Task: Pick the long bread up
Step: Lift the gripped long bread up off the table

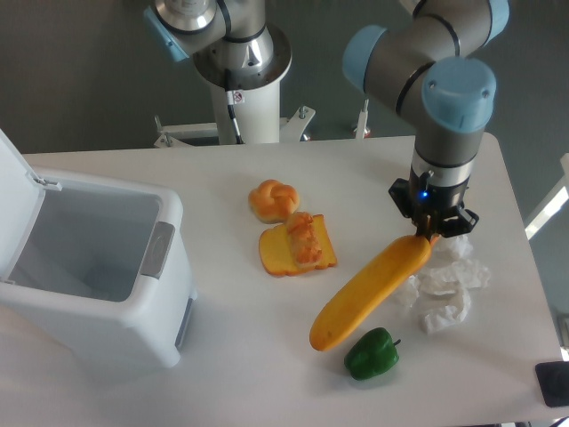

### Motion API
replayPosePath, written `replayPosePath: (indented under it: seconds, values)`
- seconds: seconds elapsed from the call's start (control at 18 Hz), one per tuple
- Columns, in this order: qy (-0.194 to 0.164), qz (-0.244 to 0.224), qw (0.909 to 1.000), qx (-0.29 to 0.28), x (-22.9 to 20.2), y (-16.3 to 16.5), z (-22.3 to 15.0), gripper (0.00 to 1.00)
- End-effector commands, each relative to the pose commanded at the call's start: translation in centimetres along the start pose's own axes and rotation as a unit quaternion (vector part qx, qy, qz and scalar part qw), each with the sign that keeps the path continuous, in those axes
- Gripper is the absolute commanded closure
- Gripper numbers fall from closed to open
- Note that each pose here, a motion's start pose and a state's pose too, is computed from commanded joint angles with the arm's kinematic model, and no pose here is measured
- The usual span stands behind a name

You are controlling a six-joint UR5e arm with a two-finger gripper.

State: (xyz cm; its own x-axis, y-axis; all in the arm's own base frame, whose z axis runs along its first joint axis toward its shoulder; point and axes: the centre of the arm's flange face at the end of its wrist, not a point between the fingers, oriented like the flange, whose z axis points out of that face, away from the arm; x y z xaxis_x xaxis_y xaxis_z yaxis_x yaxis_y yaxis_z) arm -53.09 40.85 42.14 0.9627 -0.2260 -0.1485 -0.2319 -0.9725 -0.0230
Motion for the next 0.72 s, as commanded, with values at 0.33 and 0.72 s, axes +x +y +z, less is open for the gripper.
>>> replayPosePath:
  seconds: [0.33,0.72]
  values:
    - [0.020,0.014,0.9997,-0.004,-2.0,0.4,-2.2,1.00]
    - [0.019,0.013,0.9995,-0.023,-1.8,1.0,-2.5,1.00]
